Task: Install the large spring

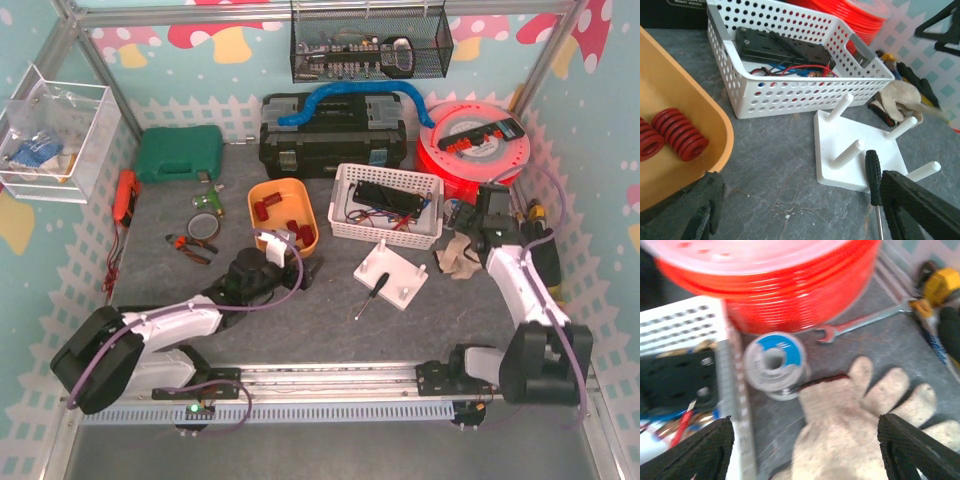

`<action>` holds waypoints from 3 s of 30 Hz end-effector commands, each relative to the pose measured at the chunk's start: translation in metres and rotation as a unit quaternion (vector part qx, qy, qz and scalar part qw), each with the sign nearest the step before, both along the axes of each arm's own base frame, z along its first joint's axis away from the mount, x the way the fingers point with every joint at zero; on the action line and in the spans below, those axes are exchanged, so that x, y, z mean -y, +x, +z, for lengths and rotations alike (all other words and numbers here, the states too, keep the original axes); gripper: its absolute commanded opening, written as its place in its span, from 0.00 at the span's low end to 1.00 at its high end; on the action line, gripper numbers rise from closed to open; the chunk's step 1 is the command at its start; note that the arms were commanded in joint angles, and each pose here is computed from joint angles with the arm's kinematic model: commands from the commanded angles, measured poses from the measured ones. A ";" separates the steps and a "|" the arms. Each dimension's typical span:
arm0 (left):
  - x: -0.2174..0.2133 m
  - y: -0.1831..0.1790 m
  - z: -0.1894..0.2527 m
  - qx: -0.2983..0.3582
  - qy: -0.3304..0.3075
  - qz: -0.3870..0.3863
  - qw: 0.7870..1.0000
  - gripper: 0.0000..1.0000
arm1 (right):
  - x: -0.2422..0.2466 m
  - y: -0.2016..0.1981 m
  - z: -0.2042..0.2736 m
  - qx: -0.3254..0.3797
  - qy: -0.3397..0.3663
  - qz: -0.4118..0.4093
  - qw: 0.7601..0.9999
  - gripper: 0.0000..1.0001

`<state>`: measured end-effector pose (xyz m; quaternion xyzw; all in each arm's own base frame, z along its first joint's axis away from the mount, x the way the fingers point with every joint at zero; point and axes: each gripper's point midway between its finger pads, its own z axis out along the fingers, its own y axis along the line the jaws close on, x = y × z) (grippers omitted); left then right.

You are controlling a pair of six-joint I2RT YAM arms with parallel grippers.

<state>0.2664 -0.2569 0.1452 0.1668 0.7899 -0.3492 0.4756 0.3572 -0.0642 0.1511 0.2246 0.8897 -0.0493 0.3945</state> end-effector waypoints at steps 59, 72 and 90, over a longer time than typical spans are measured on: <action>0.150 -0.069 -0.133 -0.100 0.224 -0.066 0.967 0.31 | -0.125 -0.058 0.036 0.192 0.071 0.242 0.948 0.89; 0.149 -0.069 -0.112 -0.089 0.205 -0.066 0.972 0.03 | -0.124 -0.059 0.035 0.191 0.068 0.240 0.949 0.89; 0.074 -0.044 -0.013 -0.034 0.099 0.093 0.990 0.00 | -0.157 -0.046 0.045 0.156 0.106 0.295 0.937 0.89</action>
